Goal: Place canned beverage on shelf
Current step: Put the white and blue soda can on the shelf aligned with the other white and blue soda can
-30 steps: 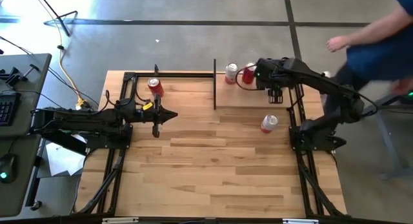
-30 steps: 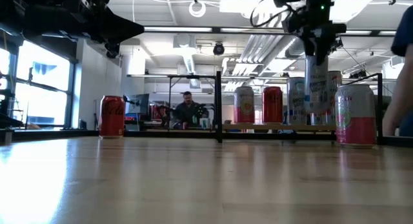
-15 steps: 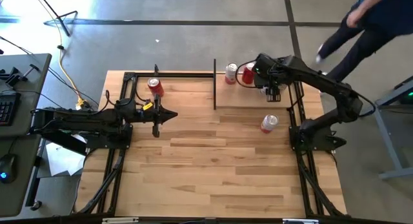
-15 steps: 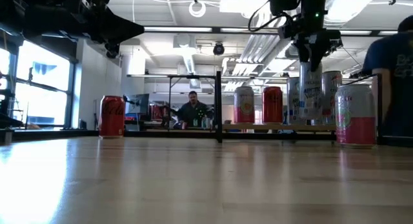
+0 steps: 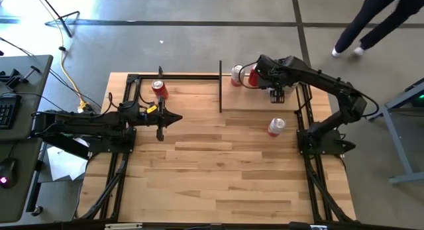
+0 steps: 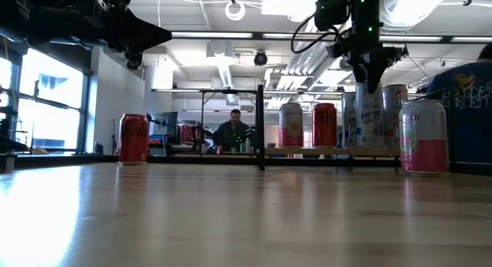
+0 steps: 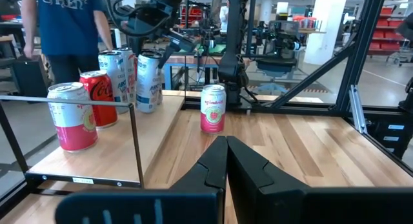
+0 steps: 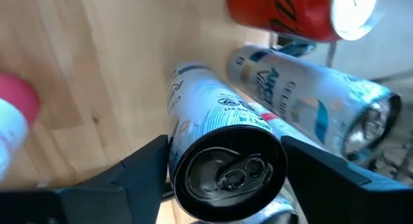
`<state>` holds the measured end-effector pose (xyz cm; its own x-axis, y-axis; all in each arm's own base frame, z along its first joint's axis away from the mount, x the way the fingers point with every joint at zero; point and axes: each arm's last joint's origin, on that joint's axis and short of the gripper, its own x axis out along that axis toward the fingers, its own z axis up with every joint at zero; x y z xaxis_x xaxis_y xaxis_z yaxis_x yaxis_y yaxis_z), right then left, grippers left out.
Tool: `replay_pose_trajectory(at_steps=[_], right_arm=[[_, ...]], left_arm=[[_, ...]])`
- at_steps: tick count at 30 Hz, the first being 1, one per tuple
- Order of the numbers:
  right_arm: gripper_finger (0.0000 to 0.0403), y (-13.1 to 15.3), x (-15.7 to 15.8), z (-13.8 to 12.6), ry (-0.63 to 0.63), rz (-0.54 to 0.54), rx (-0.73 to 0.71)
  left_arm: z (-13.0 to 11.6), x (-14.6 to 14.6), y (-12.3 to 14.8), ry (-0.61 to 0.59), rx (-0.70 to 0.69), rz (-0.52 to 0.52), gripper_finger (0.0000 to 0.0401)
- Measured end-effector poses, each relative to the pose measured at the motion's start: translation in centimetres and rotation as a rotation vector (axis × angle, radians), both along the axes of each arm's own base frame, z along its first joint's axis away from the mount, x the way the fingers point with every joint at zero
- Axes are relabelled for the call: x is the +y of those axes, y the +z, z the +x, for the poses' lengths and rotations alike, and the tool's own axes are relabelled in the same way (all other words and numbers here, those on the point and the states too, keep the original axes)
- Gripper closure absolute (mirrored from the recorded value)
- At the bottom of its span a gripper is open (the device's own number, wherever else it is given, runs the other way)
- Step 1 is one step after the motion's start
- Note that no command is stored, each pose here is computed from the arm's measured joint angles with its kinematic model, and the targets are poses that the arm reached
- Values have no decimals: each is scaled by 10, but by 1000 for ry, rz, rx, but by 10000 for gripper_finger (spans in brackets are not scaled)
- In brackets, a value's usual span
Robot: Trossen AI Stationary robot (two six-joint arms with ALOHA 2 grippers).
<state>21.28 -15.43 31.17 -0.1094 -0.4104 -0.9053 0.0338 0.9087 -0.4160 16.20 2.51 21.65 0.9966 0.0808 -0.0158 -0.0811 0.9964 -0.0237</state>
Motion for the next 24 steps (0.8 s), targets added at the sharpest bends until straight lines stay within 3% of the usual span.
replay_pose_trajectory(at_steps=[5,16,24], right_arm=[[107,1,-1,-1,-21,-43,17],[102,1,-2,0,-22,-61,11],[101,6,-4,-1,-27,-158,33]], left_arm=[[0,0,0,0,0,0,401],[0,0,0,-1,0,-1,401],[0,0,0,-1,0,-1,401]])
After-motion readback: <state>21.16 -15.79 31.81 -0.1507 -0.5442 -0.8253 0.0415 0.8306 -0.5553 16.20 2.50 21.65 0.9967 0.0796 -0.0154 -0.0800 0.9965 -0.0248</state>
